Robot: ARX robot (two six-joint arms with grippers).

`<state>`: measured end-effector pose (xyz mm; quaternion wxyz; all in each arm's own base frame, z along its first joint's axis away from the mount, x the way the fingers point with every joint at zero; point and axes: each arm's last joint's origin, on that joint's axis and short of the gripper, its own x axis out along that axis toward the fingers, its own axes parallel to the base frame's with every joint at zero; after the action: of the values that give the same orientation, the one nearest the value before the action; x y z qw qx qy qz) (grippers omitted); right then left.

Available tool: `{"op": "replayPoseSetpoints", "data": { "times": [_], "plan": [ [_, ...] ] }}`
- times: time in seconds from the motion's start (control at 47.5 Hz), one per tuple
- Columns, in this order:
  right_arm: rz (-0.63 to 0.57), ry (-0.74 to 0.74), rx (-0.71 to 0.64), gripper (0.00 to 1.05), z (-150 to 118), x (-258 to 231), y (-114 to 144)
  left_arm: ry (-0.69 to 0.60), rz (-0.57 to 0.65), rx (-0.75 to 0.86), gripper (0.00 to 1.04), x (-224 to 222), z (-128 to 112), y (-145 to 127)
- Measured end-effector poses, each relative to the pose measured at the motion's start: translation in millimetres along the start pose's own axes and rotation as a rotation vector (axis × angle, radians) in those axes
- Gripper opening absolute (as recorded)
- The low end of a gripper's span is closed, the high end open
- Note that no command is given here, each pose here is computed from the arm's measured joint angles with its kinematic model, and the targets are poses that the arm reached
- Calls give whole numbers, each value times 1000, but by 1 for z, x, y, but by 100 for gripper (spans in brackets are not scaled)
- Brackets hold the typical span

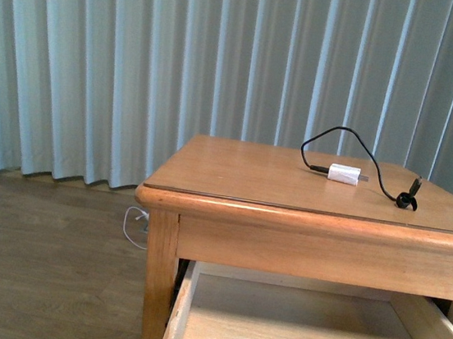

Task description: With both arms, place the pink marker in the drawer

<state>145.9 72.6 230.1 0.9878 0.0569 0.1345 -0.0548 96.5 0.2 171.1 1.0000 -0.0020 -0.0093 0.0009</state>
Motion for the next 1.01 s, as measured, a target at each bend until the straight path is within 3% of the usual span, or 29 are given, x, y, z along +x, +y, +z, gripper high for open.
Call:
{"op": "replayPoseSetpoints", "data": {
  "times": [0.252, 0.358, 0.421, 0.589, 0.778, 1.01],
  "plan": [
    [-1, 0, 0, 96, 0, 0, 0, 0, 0, -1, 5, 0, 0, 0],
    [-261, -77, -130, 96, -1, 2, 1, 0, 0, 0, 24, 0, 0, 0],
    [-299, -1, -204, 96, -3, 5, 2, 0, 0, 0, 39, 0, 0, 0],
    [-184, 252, -219, 96, -7, 18, 10, 0, 0, 0, 69, 0, 0, 0],
    [-2, 479, -52, 96, -11, 39, 22, 0, 0, 0, 99, 0, 0, 0],
    [113, 597, 49, 96, -8, 70, 34, 0, 0, 0, 99, 0, 0, 0]
  ]
}}
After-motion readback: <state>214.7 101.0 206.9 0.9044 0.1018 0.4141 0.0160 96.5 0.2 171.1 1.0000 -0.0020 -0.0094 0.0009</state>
